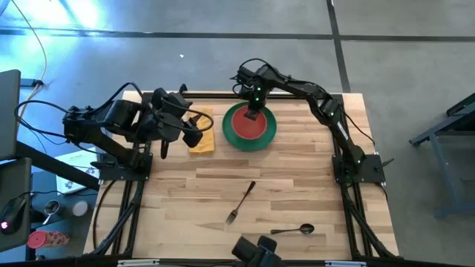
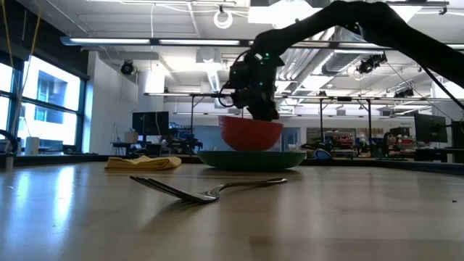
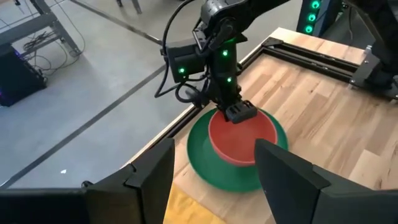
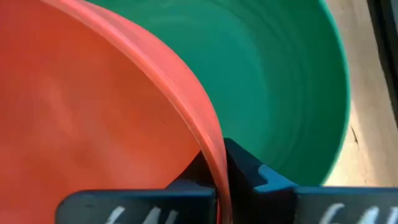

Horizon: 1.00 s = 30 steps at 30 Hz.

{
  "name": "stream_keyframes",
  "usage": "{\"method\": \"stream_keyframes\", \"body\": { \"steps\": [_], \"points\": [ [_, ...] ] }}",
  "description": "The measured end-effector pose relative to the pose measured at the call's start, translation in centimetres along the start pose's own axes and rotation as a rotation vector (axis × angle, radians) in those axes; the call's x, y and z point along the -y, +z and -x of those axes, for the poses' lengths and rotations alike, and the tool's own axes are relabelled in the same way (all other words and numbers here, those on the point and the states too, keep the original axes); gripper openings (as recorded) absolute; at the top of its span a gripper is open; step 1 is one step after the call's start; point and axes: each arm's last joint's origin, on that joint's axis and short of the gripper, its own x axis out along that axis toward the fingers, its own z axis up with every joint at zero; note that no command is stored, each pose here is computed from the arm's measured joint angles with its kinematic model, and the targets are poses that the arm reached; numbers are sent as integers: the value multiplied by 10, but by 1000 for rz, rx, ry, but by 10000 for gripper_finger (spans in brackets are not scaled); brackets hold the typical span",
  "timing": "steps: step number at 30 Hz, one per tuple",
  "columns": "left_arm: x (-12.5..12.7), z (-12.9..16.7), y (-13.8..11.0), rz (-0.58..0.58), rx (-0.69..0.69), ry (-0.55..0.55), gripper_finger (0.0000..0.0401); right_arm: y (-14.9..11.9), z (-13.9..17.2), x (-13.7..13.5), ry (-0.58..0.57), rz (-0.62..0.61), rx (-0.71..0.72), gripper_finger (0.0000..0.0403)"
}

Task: Set table place
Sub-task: Put the orange bowl on the green plate

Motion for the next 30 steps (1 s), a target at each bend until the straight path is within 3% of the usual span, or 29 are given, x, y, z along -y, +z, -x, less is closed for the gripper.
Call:
{"method": "stream_keyframes", "body": {
  "steps": [16,30],
  "points": [
    [1,0,-1,0,-18,-28,211,5,-18,-10,0,1,-24,0],
    [1,0,-1,-6,-27,-35,211,3,-21,-4,-66,-23,-45,0]
  ]
}}
